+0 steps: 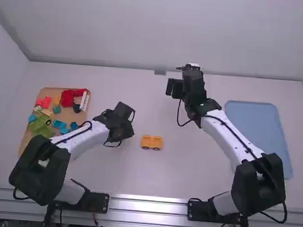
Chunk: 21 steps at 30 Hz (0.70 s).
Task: Assemble lego blocks to make yellow taxi
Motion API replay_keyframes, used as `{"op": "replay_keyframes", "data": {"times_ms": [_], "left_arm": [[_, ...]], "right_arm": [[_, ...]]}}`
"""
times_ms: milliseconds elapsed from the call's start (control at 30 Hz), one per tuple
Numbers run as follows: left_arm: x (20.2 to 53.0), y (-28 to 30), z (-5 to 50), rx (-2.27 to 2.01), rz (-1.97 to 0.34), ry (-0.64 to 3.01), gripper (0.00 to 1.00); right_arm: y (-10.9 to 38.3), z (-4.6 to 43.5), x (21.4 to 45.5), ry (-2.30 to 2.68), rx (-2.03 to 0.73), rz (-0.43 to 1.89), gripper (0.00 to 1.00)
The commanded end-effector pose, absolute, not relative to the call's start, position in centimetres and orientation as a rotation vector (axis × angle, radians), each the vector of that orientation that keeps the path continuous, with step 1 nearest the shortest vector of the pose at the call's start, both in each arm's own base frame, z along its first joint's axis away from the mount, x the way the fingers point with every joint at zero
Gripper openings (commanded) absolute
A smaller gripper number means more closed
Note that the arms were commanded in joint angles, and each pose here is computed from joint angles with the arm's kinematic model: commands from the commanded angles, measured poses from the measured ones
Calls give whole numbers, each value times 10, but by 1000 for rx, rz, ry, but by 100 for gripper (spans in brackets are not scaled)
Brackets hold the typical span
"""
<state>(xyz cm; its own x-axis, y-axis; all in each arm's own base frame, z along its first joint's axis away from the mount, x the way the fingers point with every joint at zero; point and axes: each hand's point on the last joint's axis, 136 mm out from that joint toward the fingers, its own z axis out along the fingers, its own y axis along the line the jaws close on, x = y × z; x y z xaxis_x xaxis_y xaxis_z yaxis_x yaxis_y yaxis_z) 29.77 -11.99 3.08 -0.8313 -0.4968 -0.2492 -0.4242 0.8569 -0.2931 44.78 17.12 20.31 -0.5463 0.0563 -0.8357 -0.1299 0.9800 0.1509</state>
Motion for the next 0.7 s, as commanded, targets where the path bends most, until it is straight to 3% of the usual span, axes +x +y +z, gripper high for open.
{"op": "replay_keyframes", "data": {"times_ms": [0, 167, 300, 400, 467, 667], "left_arm": [[282, -130, 25, -1022, -462, 2704, 2], [264, -125, 16, -1533, -453, 2582, 2], [262, -123, 15, -1562, -437, 2577, 2], [267, -125, 14, -1621, -455, 2533, 2], [269, -126, 11, -1663, -452, 2514, 2], [271, -128, -2, -1788, -376, 2508, 2]], "right_arm": [[173, 200, 446, 2139, -82, 240, 99], [210, 200, 431, 2098, -503, 361, 99], [219, 201, 415, 2048, -725, 469, 99], [234, 218, 356, 1774, -1203, 736, 99], [229, 229, 332, 1590, -1347, 834, 99], [197, 257, 312, 1356, -1336, 1013, 99]]}}
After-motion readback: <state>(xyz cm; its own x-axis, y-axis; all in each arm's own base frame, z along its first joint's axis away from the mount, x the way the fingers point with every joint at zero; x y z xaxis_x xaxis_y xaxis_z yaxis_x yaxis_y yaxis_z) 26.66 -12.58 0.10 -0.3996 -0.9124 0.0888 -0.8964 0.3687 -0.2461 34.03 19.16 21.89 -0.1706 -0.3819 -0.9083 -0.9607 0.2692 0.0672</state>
